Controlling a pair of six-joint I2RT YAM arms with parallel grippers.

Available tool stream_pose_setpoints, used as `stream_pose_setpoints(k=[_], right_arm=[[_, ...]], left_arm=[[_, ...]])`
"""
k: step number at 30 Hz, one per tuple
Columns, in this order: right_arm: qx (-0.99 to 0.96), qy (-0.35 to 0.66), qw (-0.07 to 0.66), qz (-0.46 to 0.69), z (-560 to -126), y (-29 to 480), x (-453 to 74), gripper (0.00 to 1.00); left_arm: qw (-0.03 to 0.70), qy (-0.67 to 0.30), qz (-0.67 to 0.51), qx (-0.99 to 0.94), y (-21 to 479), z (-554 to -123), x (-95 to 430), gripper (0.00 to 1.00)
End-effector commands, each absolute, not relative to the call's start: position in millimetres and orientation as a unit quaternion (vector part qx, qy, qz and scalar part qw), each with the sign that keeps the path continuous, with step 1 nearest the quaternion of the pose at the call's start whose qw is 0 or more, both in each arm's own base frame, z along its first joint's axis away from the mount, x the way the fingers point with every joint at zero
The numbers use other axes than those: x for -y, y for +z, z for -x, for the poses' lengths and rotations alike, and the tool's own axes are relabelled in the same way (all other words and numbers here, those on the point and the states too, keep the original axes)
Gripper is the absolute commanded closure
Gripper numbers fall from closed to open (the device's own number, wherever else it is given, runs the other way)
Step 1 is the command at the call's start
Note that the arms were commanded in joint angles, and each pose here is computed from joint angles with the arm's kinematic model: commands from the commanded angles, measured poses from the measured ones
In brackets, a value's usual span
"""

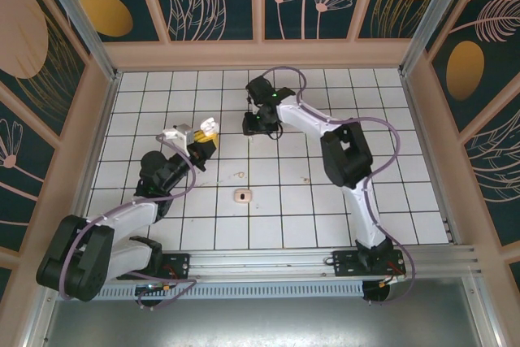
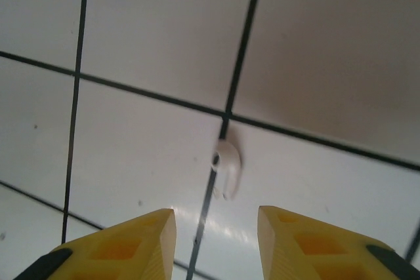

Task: Insert the wireless bluetooth earbuds into the charging case

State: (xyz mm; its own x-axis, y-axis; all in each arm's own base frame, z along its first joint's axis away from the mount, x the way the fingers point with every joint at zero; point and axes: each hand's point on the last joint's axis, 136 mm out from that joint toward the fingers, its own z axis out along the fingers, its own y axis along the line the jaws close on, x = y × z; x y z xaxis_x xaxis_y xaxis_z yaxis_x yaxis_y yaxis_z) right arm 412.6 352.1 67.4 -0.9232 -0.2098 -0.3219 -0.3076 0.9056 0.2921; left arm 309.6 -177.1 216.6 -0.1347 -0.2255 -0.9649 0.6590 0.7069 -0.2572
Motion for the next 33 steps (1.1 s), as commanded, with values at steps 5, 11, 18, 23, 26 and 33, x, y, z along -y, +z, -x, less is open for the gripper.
stream_pose_setpoints(k=[5, 11, 18, 23, 26, 33], right_arm=[[-0.971, 0.093, 0.140, 0.173, -422.0, 45.6, -356.8, 0.63], [-0.971, 0.088, 0.137, 0.175, -424.0, 36.7, -358.2, 0.63], [-0.972, 0.087, 0.123, 0.180, -419.4, 22.9, -359.6, 0.65], [-0.972, 0.093, 0.121, 0.181, -419.2, 19.2, -362.3, 0.66], [-0.972, 0.092, 0.118, 0.181, -418.5, 16.4, -361.8, 0.67], [-0.972, 0.085, 0.118, 0.182, -418.4, 13.6, -360.0, 0.77]], left_arm=[[0.646, -0.349, -0.154, -0.662, 225.2, -308.6, 173.8, 0.87], [0.648, -0.341, -0.148, -0.665, 224.4, -310.5, 171.0, 0.87], [0.647, -0.340, -0.153, -0.665, 224.4, -311.2, 172.1, 0.87], [0.646, -0.341, -0.154, -0.665, 224.6, -311.2, 173.0, 0.87], [0.646, -0.339, -0.155, -0.665, 224.2, -311.5, 172.8, 0.87], [0.645, -0.339, -0.158, -0.666, 223.9, -312.2, 173.9, 0.87]])
